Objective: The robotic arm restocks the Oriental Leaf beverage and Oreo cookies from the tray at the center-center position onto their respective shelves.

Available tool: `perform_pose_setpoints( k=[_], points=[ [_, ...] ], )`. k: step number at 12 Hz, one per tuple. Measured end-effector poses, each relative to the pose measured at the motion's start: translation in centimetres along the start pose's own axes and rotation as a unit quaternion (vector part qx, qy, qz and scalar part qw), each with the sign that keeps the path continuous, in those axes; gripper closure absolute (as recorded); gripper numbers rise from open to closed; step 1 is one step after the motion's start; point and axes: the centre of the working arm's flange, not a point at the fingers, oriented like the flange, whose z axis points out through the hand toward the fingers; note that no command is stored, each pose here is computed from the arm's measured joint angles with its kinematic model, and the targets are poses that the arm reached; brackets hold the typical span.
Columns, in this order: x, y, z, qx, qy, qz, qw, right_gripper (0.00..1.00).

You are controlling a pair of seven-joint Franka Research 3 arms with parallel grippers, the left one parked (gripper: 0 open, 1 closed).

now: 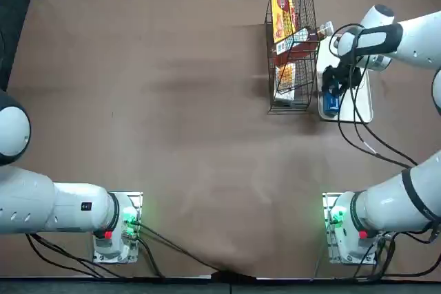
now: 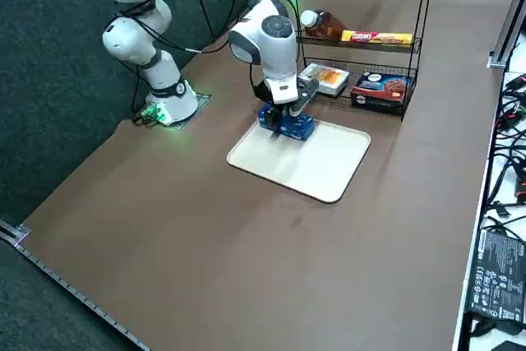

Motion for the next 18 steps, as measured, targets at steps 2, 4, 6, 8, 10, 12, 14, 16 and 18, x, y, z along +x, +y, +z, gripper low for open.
perform_pose_setpoints(
  k=[2,4,6,8,10,12,14,16,18],
  points=[
    [0.1,0.1,0.7,-0.002,-0.002,0.001,1.000,0.01],
    [0.1,0.2,1.1,-0.003,-0.002,0.002,1.000,0.05],
    [0.2,0.2,1.1,-0.003,-0.001,0.001,1.000,0.16],
    [0.2,0.2,0.9,-0.004,0.001,0.001,1.000,0.27],
    [0.2,0.2,0.7,-0.003,0.003,0.000,1.000,0.32],
    [0.4,0.1,0.3,-0.003,0.010,0.000,1.000,0.32],
    [0.7,-0.1,-1.0,0.000,0.023,-0.002,1.000,0.32],
    [0.9,-0.4,-3.6,0.006,0.039,-0.005,0.999,0.37],
    [0.7,-0.2,-7.5,0.013,0.048,-0.005,0.999,0.37]
  ],
)
